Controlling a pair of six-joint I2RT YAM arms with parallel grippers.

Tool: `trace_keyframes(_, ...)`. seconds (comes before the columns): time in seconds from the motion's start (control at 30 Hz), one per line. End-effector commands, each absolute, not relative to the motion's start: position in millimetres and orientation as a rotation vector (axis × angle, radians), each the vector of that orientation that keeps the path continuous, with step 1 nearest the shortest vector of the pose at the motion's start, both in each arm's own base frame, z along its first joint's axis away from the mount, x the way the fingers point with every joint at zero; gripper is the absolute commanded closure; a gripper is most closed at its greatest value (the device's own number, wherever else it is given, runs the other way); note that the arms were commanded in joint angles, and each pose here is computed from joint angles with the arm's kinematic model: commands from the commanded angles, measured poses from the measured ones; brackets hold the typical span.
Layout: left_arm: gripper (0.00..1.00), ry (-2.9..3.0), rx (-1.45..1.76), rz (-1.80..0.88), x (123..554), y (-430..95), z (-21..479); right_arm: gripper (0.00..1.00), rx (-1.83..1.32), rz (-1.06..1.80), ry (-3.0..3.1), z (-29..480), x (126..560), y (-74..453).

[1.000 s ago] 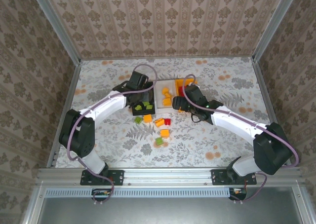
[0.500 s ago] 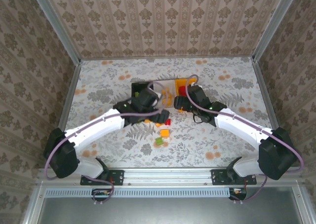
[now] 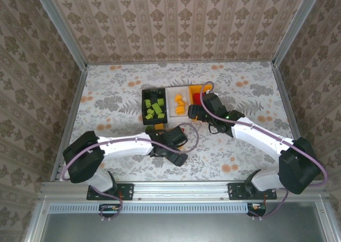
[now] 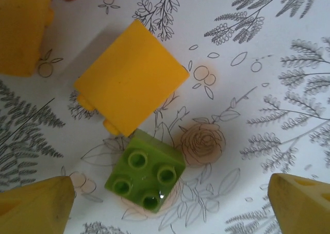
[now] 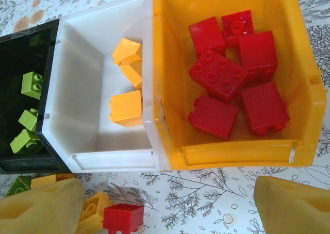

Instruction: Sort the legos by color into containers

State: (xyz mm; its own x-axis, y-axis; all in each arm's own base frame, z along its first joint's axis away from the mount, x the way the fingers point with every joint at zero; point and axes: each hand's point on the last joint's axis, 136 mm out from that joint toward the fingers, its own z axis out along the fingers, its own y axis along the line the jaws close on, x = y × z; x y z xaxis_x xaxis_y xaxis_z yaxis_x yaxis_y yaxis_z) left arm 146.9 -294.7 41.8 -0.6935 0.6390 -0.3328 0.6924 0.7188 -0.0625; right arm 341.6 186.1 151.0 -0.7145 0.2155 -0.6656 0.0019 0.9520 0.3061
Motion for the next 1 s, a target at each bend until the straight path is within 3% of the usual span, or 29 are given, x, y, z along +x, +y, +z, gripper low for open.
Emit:
trace_keyframes(0.0,0.05,2.629,1.017,-0.23,156.7,-294.9,34.3,0.13,0.16,0.312,2.338,151.0,341.6,175.2)
trace_keyframes(0.6,0.43,2.649,1.072,-0.098,153.5,-282.0,8.7,0.13,0.175,0.302,2.332,150.4,342.8,169.9)
trace_keyframes(0.97,0.69,2.597,1.081,-0.09,151.9,-276.8,33.2,0.13,0.181,0.309,2.326,153.5,344.5,170.1)
